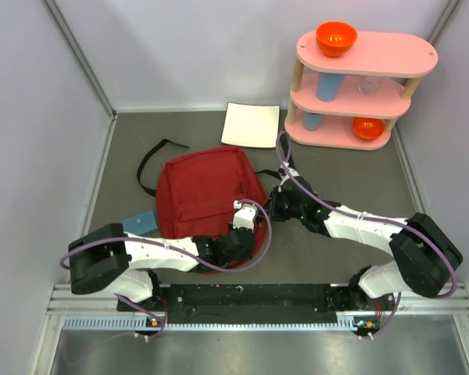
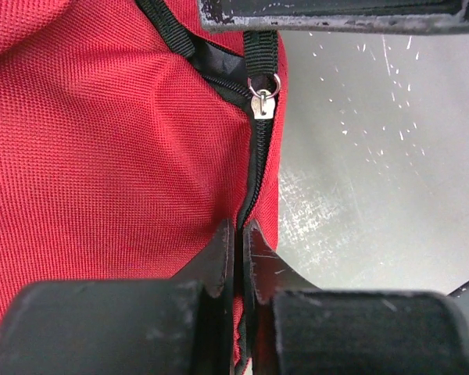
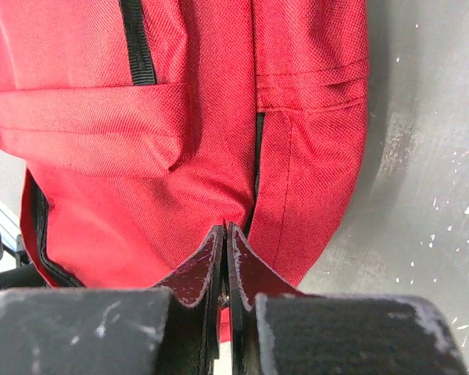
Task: Pack the student bag
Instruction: Zip the student bag at the center of the board.
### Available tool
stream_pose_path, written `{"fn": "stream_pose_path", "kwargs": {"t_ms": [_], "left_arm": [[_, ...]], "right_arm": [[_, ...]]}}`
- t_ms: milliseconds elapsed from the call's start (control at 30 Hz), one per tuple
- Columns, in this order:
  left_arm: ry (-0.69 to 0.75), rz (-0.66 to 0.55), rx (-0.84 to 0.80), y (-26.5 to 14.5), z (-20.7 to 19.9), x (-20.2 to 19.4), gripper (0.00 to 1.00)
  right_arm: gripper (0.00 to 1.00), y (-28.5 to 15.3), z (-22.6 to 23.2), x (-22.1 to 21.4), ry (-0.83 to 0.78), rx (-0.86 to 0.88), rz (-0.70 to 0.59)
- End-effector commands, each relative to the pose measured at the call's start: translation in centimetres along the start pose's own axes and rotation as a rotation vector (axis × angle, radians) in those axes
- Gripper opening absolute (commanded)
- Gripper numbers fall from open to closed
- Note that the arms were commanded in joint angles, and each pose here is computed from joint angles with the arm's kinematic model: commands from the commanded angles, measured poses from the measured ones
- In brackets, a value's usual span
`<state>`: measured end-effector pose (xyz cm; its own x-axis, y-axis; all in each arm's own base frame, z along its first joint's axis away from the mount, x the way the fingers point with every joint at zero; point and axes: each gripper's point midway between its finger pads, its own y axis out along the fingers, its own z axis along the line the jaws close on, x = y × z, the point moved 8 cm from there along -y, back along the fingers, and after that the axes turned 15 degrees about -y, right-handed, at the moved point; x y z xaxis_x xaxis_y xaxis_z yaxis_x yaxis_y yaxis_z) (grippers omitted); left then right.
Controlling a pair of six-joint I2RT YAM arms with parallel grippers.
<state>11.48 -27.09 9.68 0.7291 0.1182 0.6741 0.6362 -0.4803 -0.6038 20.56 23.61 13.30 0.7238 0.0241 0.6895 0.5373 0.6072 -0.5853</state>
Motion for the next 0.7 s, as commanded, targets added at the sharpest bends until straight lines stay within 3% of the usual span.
{"fn": "stream_pose_path", "kwargs": {"t_ms": [0,233,667], "left_arm": [[-0.061,-0.031,-0.075,-0.8,-1.0,0.9,0.00],[-0.053,0.028,-0.217,-3.0,-1.0,0.2,0.00],[0.030,0.117,-0.271,-3.9,-1.4,-2.1,0.00]], "right_arm": [[0.00,0.0,0.8,2.4,-0.016,0.027,-0.085],[0.00,2.4,1.8,4.3,-0.005,0.068,-0.091],[0.00,5.0,1.3,6.6,-0.012,-0.016,-0.103]]}}
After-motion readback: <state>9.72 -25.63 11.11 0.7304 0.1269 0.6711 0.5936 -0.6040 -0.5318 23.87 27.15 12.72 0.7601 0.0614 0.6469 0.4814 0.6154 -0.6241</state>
